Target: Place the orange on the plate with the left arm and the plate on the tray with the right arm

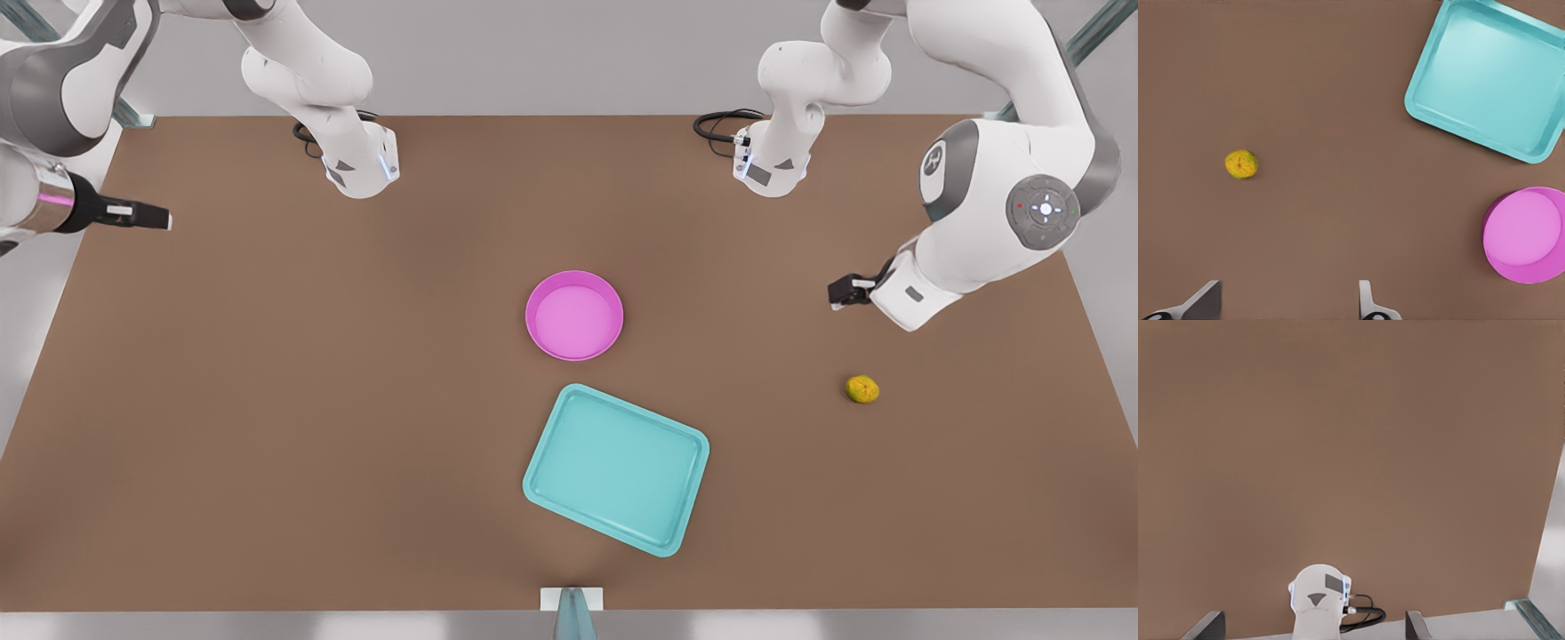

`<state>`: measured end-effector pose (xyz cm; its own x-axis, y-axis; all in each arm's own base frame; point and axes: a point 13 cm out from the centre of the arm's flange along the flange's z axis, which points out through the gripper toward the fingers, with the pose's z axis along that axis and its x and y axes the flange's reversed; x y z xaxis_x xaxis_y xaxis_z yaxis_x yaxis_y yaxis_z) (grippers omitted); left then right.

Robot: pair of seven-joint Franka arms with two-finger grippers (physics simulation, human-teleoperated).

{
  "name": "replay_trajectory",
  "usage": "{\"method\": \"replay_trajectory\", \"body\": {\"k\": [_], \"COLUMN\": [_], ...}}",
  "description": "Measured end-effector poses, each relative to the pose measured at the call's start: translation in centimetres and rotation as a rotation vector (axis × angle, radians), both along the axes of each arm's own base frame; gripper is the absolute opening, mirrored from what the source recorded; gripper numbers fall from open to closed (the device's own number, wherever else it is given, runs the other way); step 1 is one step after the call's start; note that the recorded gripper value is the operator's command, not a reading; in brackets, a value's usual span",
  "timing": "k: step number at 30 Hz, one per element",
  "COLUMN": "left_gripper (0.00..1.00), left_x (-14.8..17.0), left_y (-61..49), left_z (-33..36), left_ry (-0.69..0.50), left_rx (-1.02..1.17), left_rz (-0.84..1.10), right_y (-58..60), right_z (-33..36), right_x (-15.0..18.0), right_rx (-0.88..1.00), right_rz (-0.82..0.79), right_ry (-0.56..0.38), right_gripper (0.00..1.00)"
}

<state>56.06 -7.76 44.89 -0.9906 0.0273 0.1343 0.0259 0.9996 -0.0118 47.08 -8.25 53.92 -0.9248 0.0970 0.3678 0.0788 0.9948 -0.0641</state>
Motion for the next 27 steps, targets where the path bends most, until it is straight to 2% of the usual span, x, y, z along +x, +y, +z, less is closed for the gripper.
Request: {"method": "replay_trajectory", "body": {"k": [2,4,6,9,11,16,22,27], "left_gripper": [1.0,1.0,1.0,1.0,1.0,1.0,1.0,1.0], "left_x": [0.7,2.6,4.3,5.3,4.4,5.3,3.2,3.0], "left_y": [0.5,4.5,9.9,15.1,16.5,18.9,18.5,18.9], "left_z": [-1.1,-9.4,-18.2,-27.7,-32.1,-36.4,-38.4,-39.3], "left_ry": [0.005,0.125,0.195,0.214,0.215,0.143,0.139,0.132], "left_rx": [0.005,0.022,0.026,0.023,0.018,0.012,0.0,-0.006], "left_rz": [0.011,0.084,0.172,0.215,0.203,0.156,0.088,0.054], "right_y": [0.0,0.2,0.8,1.9,2.2,2.5,2.4,2.4], "right_z": [-0.3,-0.6,-1.0,-1.5,-1.6,-2.0,-2.7,-2.9], "right_x": [0.3,0.7,1.2,1.7,1.9,2.2,2.5,2.5], "right_rx": [-0.001,-0.002,-0.002,0.0,0.001,0.003,0.004,0.005], "right_rz": [0.008,0.018,0.036,0.063,0.072,0.084,0.087,0.09], "right_ry": [-0.01,-0.018,-0.018,-0.014,-0.013,-0.009,0.001,0.006], "right_gripper": [1.0,1.0,1.0,1.0,1.0,1.0,1.0,1.0]}}
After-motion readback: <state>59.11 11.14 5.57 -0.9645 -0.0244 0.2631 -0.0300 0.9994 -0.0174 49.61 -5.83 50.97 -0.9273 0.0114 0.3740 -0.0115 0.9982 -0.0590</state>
